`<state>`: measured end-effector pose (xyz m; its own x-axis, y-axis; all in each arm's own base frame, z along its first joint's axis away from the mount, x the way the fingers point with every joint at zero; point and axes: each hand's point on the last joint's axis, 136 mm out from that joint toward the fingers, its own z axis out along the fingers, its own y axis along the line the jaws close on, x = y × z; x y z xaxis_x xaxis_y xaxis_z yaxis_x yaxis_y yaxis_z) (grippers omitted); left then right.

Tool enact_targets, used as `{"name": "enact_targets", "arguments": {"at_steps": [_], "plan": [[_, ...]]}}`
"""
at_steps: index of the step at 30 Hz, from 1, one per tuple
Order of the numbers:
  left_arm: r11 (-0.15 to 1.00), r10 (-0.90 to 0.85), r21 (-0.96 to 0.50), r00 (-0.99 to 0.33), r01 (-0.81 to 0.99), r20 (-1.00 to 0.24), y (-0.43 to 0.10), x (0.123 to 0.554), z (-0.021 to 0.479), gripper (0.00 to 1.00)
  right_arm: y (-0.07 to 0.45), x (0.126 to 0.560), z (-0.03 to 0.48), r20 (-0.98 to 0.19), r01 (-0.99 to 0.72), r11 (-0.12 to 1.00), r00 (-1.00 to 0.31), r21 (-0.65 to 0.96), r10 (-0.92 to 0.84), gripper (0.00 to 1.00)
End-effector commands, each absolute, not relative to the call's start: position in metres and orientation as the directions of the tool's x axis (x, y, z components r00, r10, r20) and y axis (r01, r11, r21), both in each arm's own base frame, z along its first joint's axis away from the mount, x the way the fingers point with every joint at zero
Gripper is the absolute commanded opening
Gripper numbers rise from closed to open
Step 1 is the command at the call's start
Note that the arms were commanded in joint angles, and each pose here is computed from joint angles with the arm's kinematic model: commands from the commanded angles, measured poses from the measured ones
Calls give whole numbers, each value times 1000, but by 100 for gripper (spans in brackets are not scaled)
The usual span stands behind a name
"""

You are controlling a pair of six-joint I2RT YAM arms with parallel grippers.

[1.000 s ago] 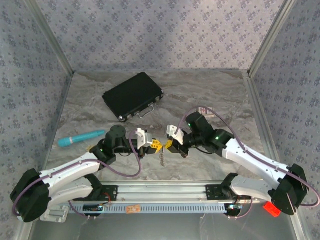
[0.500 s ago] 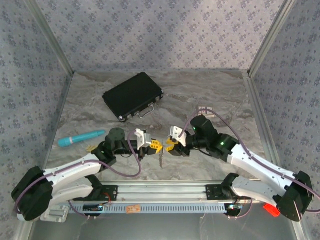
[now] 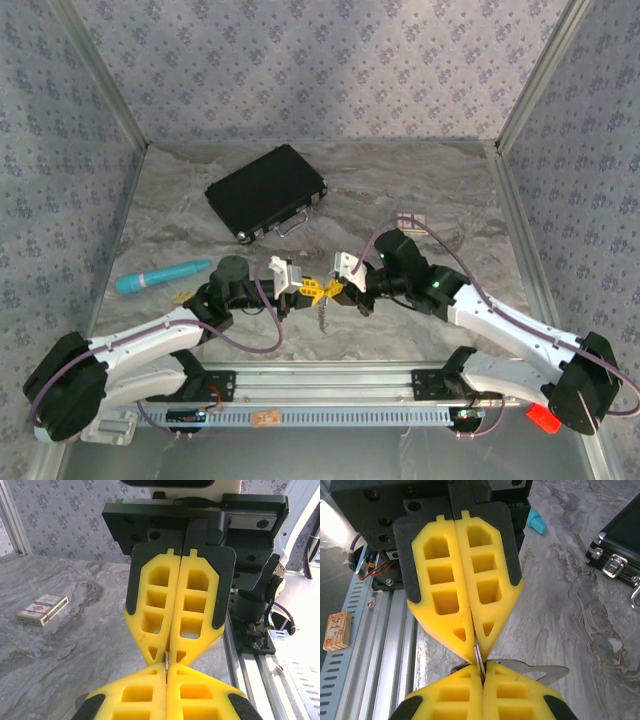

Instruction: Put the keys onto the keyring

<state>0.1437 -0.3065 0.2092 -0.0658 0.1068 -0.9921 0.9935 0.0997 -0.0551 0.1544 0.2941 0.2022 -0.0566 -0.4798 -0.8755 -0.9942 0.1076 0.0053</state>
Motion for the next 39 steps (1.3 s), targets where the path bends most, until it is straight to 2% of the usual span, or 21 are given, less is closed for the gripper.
{"name": "enact_targets", "arguments": {"at_steps": [1, 2, 3, 6, 11, 16, 26, 32, 34, 35, 37, 39], "plan": [[93, 68, -31, -37, 995, -997, -307, 141, 222, 10, 295, 156, 210, -876, -994, 104, -35, -17, -481, 0], [104, 82, -31, -40, 994, -996, -306, 143, 219, 21, 294, 156, 210, -869, -994, 104, -29, -25, -495, 0], [112, 101, -28, -40, 993, -994, -306, 144, 216, 29, 292, 157, 210, -859, -994, 104, -23, -35, -512, 0], [130, 156, -12, -32, 991, -987, -303, 146, 209, 40, 286, 158, 204, -807, -993, 98, -4, -67, -590, 0], [125, 240, 12, -19, 992, -971, -299, 145, 202, 43, 280, 158, 196, -699, -993, 40, 49, -110, -713, 0], [107, 268, 39, 9, 994, -963, -298, 142, 202, 42, 286, 155, 204, -680, -993, -8, 88, -119, -728, 0], [72, 259, 34, 14, 997, -966, -301, 138, 205, 29, 302, 148, 207, -661, -989, -92, 148, -119, -736, 0], [56, 252, 40, 25, 998, -967, -301, 136, 208, 9, 303, 146, 201, -627, -986, -112, 165, -123, -761, 0], [47, 250, 42, 29, 998, -968, -301, 134, 208, 1, 303, 142, 205, -649, -987, -119, 158, -104, -744, 0], [44, 248, 42, 30, 998, -968, -301, 133, 209, 0, 305, 141, 211, -683, -990, -108, 143, -94, -716, 6], [33, 229, 49, 40, 998, -973, -301, 131, 211, 0, 305, 144, 225, -773, -995, -58, 99, -80, -627, 24], [31, 190, 54, 47, 998, -981, -302, 130, 215, 0, 304, 149, 239, -849, -997, -12, 66, -70, -524, 31]]}}
